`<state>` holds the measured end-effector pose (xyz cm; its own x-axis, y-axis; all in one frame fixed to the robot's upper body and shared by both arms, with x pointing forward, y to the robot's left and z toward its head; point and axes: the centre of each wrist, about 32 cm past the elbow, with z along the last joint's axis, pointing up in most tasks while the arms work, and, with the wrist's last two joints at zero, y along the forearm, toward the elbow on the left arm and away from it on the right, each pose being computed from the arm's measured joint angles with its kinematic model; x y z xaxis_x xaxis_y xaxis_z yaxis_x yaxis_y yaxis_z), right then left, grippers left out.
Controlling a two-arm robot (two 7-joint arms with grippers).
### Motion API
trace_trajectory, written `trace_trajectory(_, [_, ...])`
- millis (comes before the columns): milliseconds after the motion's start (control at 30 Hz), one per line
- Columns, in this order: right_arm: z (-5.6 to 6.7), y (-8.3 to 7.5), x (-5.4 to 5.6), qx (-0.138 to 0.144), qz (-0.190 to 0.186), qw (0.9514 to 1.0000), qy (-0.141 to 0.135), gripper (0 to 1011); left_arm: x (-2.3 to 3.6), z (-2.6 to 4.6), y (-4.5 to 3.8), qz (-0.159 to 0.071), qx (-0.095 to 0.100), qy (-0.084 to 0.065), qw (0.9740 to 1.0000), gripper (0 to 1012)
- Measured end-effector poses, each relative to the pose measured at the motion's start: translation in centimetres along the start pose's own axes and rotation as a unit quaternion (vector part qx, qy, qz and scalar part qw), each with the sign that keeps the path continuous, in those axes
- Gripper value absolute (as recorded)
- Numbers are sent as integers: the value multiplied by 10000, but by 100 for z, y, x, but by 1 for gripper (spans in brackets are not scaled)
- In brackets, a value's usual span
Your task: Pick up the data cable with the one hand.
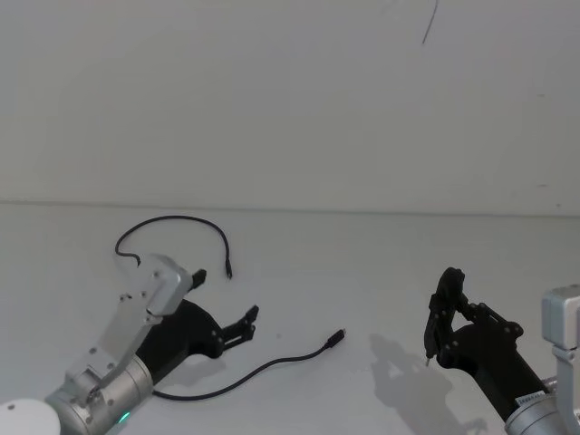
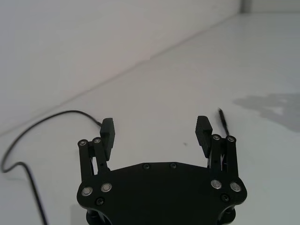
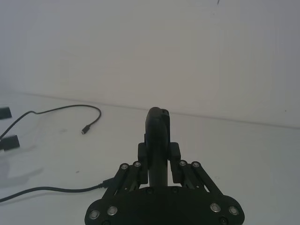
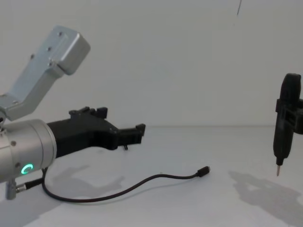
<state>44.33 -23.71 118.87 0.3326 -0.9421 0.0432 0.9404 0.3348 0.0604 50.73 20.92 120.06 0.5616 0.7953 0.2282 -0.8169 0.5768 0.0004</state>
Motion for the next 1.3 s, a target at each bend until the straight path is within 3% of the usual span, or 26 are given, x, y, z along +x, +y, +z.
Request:
trace_trajectory(200, [0,0,0,0,0,10000,0,269,84,-51,-43,-494,180,3,9986,1001])
trace_trajectory(300, [0,0,0,0,0,10000,0,269,130,-90,-73,-820,310,-3,9961,1001])
trace_trajectory(400, [0,0,0,0,0,10000,0,269,161,-110,-94,-1005,388,-16,9942,1001])
trace_trajectory(533, [0,0,0,0,0,10000,0,269,207,-131,-129,-1332,497,-36,9898,1001])
trace_trajectory(567, [0,0,0,0,0,10000,0,269,228,-139,-147,-1481,543,-48,9875,1001])
trace_trajectory(633, [0,0,0,0,0,10000,0,269,244,-143,-161,-1612,580,-59,9852,1001])
trace_trajectory(700, [0,0,0,0,0,10000,0,269,283,-147,-193,-1865,652,-82,9803,1001])
trace_trajectory(800, [0,0,0,0,0,10000,0,269,316,-140,-217,-2043,692,-108,9764,1002])
trace_trajectory(833, [0,0,0,0,0,10000,0,269,328,-145,-230,-2162,725,-110,9736,1001])
trace_trajectory(1000, [0,0,0,0,0,10000,0,269,381,-141,-267,-2412,812,-120,9670,1002])
trace_trajectory(1100, [0,0,0,0,0,10000,0,269,409,-138,-286,-2492,860,-117,9645,1002])
trace_trajectory(1300, [0,0,0,0,0,10000,0,269,449,-150,-309,-2519,960,-82,9629,918])
